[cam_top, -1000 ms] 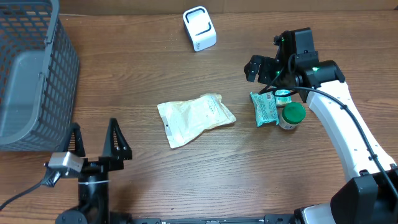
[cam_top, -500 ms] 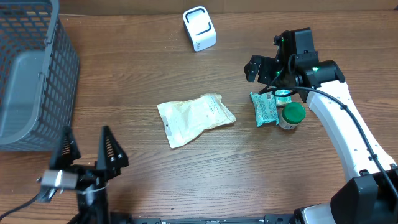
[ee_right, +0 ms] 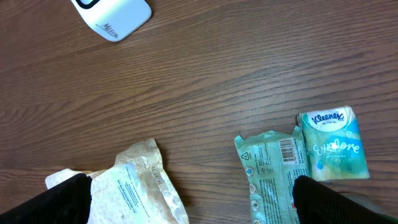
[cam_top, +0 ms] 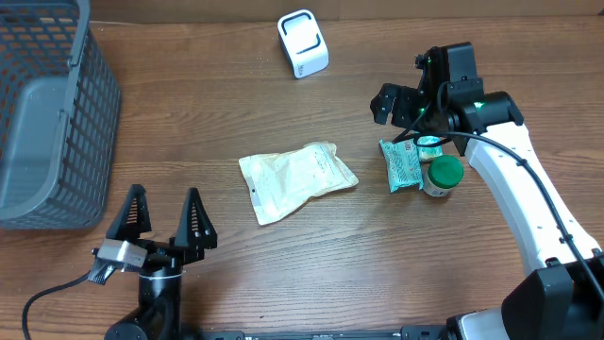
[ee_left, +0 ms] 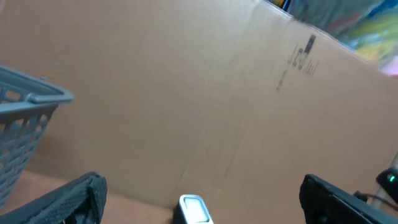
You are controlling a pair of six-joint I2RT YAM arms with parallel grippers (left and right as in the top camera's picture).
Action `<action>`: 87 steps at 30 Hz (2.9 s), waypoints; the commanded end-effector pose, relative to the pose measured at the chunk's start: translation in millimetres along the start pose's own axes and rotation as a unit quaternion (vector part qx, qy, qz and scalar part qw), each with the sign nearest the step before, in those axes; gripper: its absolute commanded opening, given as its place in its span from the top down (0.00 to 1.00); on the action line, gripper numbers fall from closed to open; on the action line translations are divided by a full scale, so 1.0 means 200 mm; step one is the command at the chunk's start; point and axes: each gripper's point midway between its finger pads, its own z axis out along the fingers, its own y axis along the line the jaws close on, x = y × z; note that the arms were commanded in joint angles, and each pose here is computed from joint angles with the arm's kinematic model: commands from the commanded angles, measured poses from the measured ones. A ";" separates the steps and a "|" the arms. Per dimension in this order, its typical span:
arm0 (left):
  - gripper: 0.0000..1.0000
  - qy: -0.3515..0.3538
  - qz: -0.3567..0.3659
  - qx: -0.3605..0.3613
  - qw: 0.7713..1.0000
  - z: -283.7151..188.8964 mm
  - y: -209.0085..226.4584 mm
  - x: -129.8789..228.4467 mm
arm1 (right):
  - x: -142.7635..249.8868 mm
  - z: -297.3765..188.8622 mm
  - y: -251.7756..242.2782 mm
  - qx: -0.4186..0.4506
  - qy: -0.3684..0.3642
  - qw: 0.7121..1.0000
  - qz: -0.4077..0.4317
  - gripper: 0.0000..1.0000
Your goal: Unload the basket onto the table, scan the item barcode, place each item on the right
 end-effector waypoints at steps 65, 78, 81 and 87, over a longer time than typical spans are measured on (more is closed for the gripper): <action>0.00 0.200 0.052 -0.125 0.970 -0.15 0.41 0.66 | -0.03 -0.02 0.00 0.000 -0.010 1.000 -0.003 0.00; 0.00 0.200 0.052 -0.125 0.970 -0.15 0.41 0.65 | -0.03 -0.02 0.00 0.000 -0.010 1.000 -0.003 0.00; 0.00 0.200 0.052 -0.125 0.970 -0.15 0.41 0.66 | -0.03 -0.02 0.00 0.000 -0.010 1.000 -0.003 0.00; 0.00 0.200 0.052 -0.125 0.970 -0.15 0.41 0.66 | -0.03 -0.02 0.00 0.000 -0.010 1.000 -0.003 0.00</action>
